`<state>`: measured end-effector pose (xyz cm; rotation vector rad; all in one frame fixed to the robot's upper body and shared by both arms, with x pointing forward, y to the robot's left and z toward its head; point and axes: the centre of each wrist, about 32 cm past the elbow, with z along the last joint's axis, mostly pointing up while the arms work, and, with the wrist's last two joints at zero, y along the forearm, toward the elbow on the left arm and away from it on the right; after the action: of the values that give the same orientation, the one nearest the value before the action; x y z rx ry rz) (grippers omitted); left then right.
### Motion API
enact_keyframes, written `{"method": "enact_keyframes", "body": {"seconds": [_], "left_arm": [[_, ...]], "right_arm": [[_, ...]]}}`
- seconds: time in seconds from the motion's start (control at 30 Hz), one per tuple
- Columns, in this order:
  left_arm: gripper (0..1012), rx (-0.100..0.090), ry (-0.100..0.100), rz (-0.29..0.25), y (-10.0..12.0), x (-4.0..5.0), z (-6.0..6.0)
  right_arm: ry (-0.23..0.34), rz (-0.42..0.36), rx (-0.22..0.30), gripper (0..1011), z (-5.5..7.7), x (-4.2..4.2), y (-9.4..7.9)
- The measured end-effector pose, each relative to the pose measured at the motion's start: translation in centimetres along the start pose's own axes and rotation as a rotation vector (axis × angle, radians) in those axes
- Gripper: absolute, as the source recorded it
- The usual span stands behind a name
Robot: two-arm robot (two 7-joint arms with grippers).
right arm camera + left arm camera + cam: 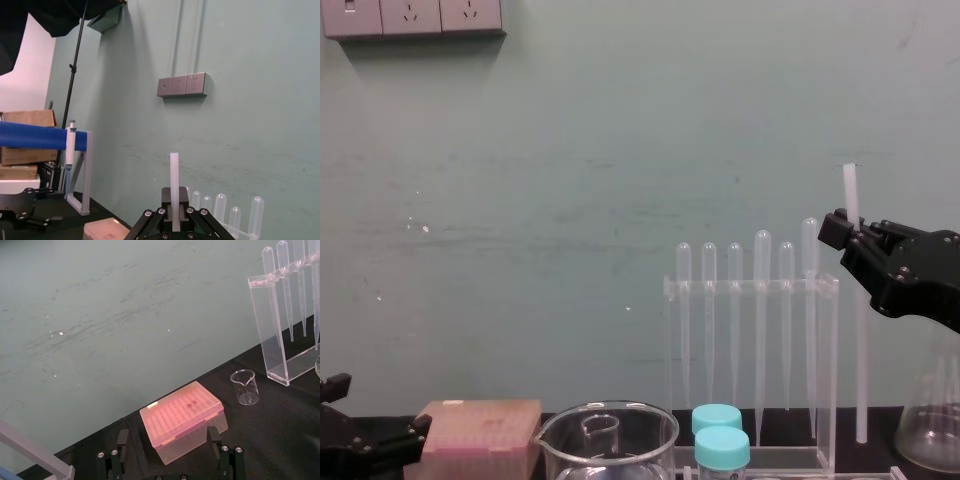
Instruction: Pick up the stirring rod with one hand, then place it down.
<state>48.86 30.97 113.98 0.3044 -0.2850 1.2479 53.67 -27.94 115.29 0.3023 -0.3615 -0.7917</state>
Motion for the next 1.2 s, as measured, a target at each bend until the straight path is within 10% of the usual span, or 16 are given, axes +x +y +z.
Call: {"method": "enact_keyframes", "body": {"seconds": [1.2], "left_arm": [[1000,0.000,0.000,0.000,0.00,0.00,0.00]], "right_arm": [[0.000,0.000,0.000,71,0.00,0.00,0.00]]}}
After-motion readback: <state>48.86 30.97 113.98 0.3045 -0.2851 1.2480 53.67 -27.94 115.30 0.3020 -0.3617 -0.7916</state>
